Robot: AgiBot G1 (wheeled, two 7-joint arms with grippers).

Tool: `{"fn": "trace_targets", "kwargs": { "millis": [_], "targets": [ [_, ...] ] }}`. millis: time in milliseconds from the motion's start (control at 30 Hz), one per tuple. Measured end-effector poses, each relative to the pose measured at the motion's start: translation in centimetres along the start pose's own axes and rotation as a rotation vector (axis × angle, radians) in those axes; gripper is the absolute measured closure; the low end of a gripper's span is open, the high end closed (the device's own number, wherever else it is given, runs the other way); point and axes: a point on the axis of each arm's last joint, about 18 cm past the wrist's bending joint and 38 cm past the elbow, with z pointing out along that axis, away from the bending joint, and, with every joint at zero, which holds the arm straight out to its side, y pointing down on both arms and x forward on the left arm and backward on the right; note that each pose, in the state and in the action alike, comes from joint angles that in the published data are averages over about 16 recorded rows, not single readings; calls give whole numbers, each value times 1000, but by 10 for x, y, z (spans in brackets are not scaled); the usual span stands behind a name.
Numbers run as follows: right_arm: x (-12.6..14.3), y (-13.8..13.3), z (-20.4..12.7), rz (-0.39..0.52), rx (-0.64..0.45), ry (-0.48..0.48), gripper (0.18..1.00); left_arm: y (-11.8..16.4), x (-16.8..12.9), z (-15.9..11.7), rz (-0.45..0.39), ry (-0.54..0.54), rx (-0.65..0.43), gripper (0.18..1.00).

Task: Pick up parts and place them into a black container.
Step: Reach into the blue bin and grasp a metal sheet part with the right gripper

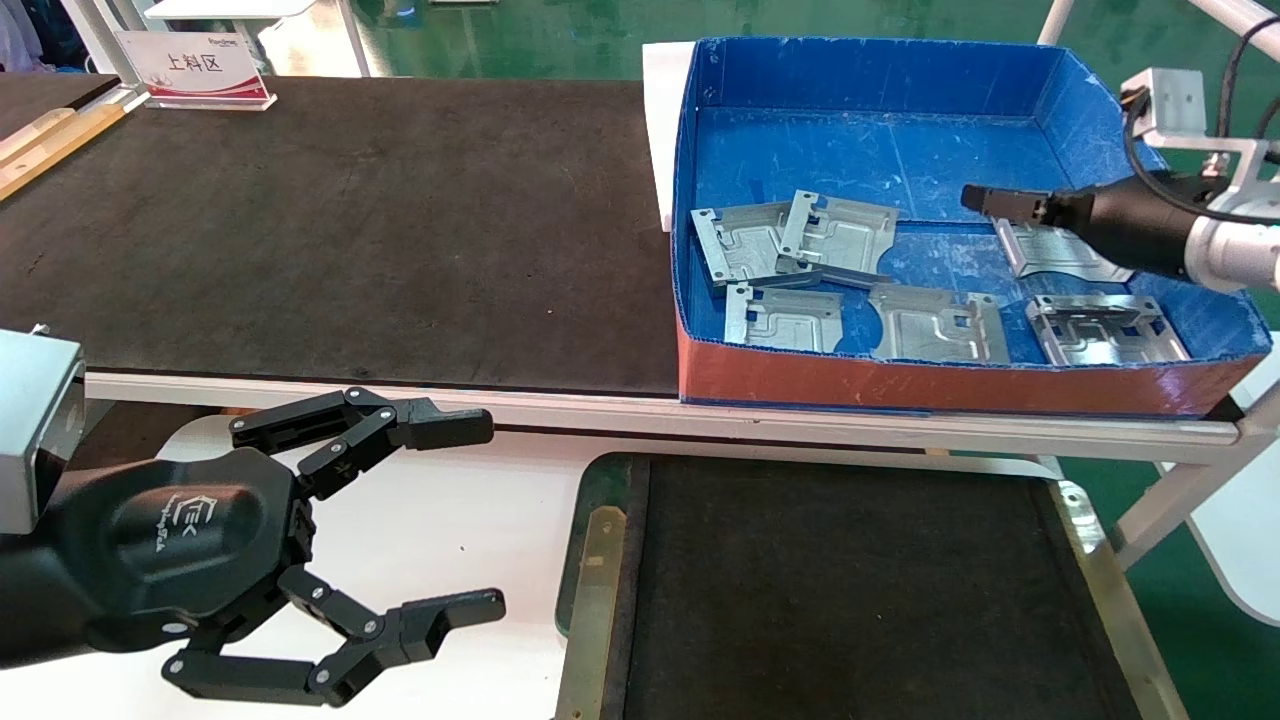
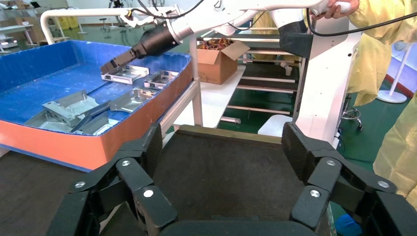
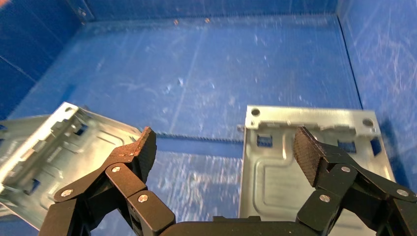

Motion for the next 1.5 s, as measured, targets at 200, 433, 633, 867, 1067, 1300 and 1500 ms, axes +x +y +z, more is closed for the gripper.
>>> {"fn": "trace_targets", "kwargs": {
  "millis": [200, 433, 633, 867, 1067, 1300, 1500],
  "targets": [
    [2, 11, 3, 14, -19, 15, 178, 0, 0, 0, 0, 0, 0, 287],
    [4, 21, 5, 18, -38, 26, 179, 0, 0, 0, 0, 0, 0, 218],
    [5, 26, 6, 13, -48, 30, 185, 0, 0, 0, 0, 0, 0, 192],
    [6, 27, 5, 0, -49, 30, 218, 0, 0, 0, 0, 0, 0, 184],
    [8, 27, 4, -8, -49, 31, 279, 0, 0, 0, 0, 0, 0, 184],
    [11, 28, 2, -11, -49, 32, 396, 0, 0, 0, 0, 0, 0, 184],
    [11, 27, 1, -12, -48, 31, 528, 0, 0, 0, 0, 0, 0, 184]
  ]
}}
